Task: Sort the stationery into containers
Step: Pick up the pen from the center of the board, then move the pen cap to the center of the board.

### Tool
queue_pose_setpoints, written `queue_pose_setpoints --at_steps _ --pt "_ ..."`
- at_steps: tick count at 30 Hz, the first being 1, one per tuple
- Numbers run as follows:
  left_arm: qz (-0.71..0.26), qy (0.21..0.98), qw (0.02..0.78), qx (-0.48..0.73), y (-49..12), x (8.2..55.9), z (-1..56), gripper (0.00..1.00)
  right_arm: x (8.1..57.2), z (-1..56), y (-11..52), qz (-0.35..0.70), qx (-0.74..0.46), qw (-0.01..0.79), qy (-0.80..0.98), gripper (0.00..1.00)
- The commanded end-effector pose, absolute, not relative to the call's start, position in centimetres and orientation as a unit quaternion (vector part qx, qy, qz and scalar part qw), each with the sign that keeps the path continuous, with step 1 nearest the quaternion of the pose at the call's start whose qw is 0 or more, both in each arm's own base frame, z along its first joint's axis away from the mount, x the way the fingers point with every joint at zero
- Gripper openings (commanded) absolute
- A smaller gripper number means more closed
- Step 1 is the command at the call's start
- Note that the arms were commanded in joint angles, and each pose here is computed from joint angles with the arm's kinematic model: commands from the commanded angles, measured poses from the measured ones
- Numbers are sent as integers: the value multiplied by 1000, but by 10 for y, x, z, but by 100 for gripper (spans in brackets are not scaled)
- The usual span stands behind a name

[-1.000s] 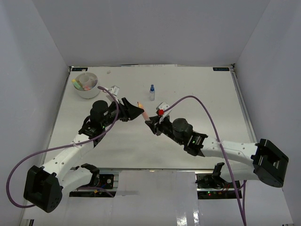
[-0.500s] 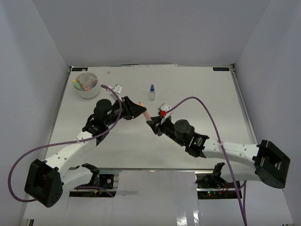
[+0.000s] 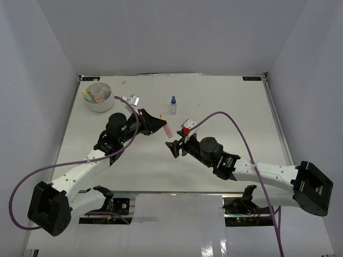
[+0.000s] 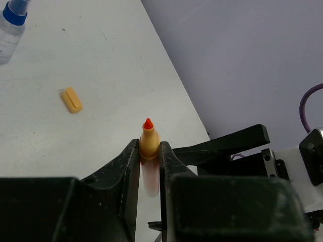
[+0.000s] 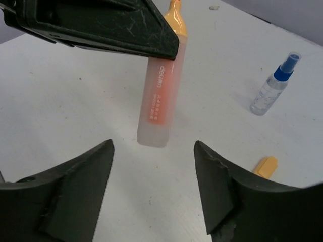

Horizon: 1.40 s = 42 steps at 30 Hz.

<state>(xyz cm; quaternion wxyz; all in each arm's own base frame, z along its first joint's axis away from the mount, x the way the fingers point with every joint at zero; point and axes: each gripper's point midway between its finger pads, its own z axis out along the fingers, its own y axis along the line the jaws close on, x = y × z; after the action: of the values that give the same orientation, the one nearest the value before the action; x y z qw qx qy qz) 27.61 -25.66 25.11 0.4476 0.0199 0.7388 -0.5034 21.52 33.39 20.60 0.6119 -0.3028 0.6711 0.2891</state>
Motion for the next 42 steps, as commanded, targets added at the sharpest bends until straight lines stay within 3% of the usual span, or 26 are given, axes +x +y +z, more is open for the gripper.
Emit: queue_pose_setpoints --at_steps 1,5,11,21,36,42 --pt "-508 704 491 72 -256 269 275 10 214 222 327 290 -314 620 658 76" --pt "-488 685 520 148 -256 259 280 9 209 234 319 314 -359 606 637 88" --pt "-498 631 527 275 -266 231 290 9 198 254 307 401 -427 558 588 89" --pt "-549 555 535 322 -276 210 308 9 178 267 324 468 -487 500 542 85" --pt "-572 534 533 322 -281 208 305 9 194 270 341 475 -483 485 552 77" --pt "-575 532 530 325 -282 207 304 9 195 271 346 484 -487 475 551 68"
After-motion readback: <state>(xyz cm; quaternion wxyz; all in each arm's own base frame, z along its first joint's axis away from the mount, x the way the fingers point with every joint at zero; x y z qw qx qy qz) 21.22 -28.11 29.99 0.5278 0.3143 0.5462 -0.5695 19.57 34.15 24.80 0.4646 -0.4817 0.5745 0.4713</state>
